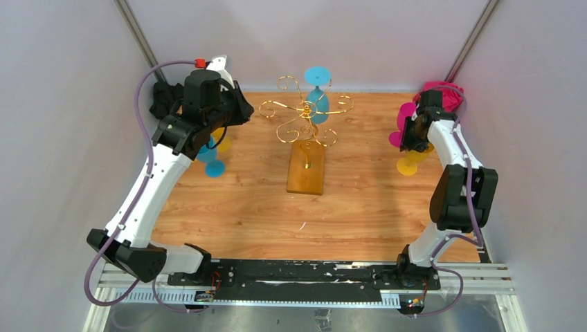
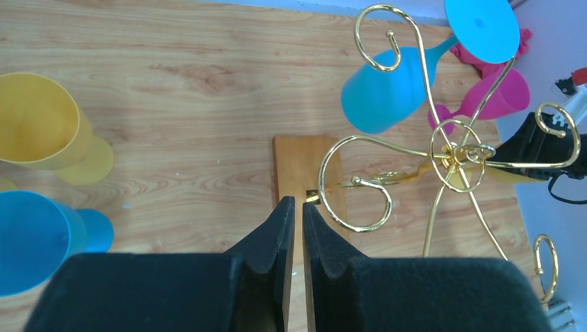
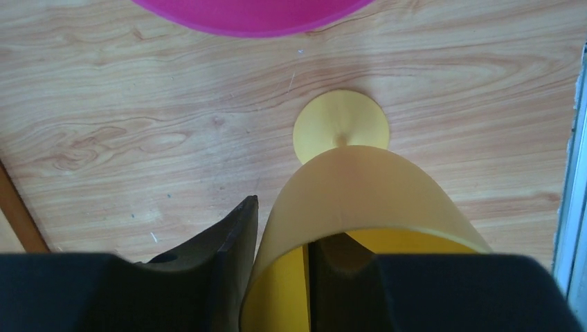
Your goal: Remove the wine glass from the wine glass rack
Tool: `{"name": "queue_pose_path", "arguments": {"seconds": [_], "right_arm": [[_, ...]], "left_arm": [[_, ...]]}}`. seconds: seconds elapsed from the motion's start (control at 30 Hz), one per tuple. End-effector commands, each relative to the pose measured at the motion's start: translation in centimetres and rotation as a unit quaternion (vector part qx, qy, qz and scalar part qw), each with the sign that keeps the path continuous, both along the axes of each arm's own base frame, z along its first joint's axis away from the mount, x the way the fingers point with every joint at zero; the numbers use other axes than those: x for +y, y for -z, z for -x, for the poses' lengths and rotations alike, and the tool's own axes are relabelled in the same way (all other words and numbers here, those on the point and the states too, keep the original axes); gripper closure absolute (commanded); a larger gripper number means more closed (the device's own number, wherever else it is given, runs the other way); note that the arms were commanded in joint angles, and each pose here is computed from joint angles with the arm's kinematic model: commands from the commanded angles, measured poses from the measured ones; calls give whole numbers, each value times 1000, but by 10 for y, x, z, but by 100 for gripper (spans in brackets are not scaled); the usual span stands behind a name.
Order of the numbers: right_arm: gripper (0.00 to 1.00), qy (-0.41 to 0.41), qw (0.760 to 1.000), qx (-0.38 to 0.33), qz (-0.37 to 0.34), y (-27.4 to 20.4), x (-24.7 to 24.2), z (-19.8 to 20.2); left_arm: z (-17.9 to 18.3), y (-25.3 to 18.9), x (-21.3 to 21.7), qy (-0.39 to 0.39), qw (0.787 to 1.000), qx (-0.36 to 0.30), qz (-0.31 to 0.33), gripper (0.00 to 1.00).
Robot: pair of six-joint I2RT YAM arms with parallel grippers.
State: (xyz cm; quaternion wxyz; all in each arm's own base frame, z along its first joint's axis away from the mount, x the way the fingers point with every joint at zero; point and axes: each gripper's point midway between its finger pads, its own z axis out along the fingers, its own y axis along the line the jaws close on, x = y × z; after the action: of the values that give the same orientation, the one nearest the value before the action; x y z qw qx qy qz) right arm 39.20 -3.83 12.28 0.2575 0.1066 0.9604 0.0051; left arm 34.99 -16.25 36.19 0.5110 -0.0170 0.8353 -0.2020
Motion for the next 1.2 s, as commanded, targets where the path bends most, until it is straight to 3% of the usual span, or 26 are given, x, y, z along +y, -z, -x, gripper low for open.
{"name": "queue_pose_path", "arguments": {"seconds": [0.0, 0.33, 0.5, 0.7, 0.87, 1.17], "right_arm": [[64, 5, 1000, -7, -9, -15, 0, 9], [60, 9, 998, -65, -4, -92, 3, 31], [62, 4, 988, -156, -17, -155, 13, 40], [62, -102, 928, -309, -183, -242, 83, 16], [65, -177, 889, -334, -258, -281, 132, -10], [74, -251, 846, -304, -360, -280, 204, -61]], "left_arm": [[-3, 1, -6, 9, 1000, -4, 3, 86], [-3, -2, -8, 13, 1000, -5, 9, 85], [-6, -8, -11, 17, 1000, -12, 16, 85], [-8, -7, -20, 29, 999, -8, 30, 84], [-11, -18, -25, 36, 998, -24, 44, 84], [-9, -25, -24, 36, 998, -33, 49, 84]]}}
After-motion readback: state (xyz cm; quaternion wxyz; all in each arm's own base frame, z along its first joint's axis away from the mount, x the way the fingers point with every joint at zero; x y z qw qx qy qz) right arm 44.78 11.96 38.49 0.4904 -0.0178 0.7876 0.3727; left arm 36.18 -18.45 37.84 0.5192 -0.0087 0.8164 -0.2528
